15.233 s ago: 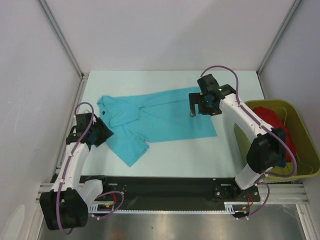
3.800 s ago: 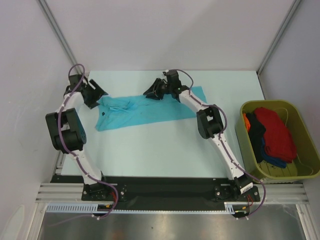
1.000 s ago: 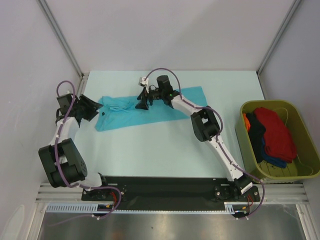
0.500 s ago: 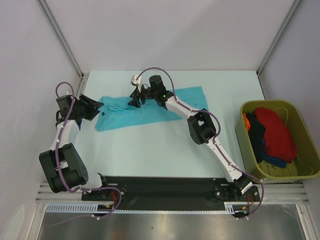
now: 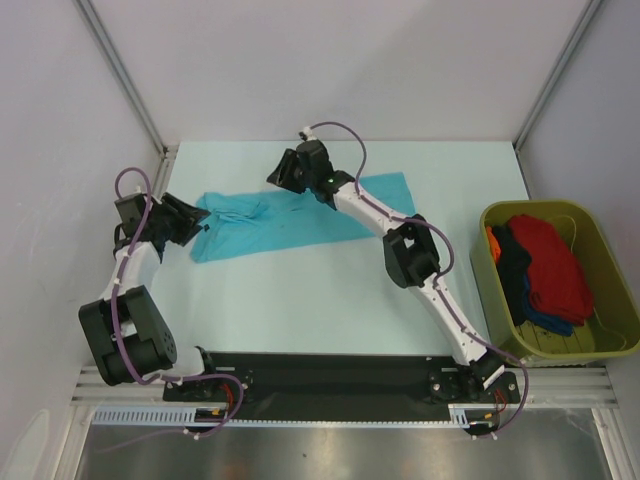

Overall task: Fold and stack the t-shirts
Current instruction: Fold the tshirt

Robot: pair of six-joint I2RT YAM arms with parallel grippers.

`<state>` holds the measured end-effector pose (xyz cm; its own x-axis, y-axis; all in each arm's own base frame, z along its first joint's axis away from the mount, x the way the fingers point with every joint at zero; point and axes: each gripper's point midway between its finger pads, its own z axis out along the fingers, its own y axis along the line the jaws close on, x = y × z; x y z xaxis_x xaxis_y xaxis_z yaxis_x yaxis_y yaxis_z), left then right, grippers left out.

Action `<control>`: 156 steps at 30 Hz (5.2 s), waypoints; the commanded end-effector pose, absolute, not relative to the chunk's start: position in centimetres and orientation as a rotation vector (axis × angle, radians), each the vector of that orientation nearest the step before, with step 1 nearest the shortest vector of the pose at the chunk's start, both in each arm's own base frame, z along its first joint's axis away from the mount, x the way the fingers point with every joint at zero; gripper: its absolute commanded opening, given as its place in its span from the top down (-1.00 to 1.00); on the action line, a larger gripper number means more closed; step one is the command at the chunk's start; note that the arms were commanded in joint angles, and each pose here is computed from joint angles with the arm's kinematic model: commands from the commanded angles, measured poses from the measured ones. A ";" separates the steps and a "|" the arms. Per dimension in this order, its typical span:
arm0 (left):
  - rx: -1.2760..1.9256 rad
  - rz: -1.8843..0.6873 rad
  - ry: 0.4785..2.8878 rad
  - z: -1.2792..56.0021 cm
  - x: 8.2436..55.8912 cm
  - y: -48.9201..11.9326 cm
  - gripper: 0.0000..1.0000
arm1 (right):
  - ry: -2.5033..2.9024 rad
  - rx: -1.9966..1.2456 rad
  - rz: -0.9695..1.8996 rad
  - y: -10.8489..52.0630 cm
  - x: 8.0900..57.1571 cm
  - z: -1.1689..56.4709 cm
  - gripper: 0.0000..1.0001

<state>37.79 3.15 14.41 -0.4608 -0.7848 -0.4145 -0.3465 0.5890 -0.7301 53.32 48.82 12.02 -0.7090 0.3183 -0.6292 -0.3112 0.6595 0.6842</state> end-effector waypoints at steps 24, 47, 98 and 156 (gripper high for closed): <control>-0.839 -0.765 1.999 16.4 36.2 1.9 -0.14 | 2.254 0.867 1.110 51.4 49.7 7.0 -0.04; -0.837 -0.765 2.022 15.7 36.7 2.1 -0.15 | 2.169 0.862 1.212 52.8 50.8 8.0 0.73; -1.008 -0.456 2.521 2.6 37.1 5.3 -0.11 | 2.287 -0.167 0.737 32.6 50.3 14.8 -0.10; -0.365 -0.480 2.412 6.7 52.3 4.0 -0.01 | 2.062 -0.034 1.399 44.5 52.6 14.1 0.05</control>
